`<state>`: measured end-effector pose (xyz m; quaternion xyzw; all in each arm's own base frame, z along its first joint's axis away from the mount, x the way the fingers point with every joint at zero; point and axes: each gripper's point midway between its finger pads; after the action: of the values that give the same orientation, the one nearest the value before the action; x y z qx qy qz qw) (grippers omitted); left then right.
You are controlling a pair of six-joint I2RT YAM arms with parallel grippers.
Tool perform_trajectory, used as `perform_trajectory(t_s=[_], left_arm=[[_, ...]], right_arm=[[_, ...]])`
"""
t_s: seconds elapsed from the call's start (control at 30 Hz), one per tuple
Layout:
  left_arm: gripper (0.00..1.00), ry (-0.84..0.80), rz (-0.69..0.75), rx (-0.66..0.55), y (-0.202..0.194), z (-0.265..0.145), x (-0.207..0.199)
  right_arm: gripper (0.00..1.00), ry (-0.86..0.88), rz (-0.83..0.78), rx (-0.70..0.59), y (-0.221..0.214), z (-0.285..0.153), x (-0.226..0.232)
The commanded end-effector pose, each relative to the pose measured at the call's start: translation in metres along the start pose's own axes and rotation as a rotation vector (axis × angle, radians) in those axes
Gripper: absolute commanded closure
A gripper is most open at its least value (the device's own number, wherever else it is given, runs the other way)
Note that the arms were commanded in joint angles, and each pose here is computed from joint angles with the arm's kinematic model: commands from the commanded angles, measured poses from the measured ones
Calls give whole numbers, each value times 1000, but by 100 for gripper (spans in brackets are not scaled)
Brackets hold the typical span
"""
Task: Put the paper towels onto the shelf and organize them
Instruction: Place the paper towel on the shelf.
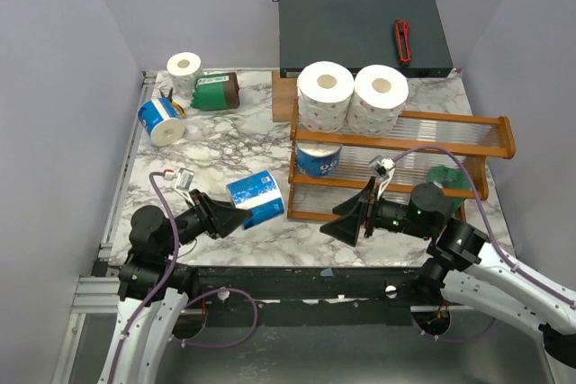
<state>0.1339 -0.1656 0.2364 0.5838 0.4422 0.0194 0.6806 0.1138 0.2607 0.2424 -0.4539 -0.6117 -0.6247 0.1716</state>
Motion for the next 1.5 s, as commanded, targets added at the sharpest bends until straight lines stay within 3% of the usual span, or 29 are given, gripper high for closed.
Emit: perform_trajectory(t_s=[0.0,0.3,0.73,1.0,1.47], left_arm=[[91,-217,77,-28,10,-4,-39],[91,-437,88,-27,10,-7,-67],[92,-505,64,-7,10,-4,-73],[94,-490,44,9,16,1,-73],[98,-219,125,163,25,18,-74]], right_arm=[[0,103,-11,-13,6,-1,23],[0,250,60,-49,17,21,43],[3,290,33,-49,32,40,57],[4,272,7,-69,38,41,57],[4,-18,-99,-242,63,-13,25]])
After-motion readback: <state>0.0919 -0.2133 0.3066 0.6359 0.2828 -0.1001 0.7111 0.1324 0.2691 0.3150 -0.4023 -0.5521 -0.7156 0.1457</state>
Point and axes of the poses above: each gripper's point midway between its finger pads, its own z axis out along the fingers, its own x axis along the line the jaws close on, y = z × x, and after that the axes turned 14 degrees about z, right-handed
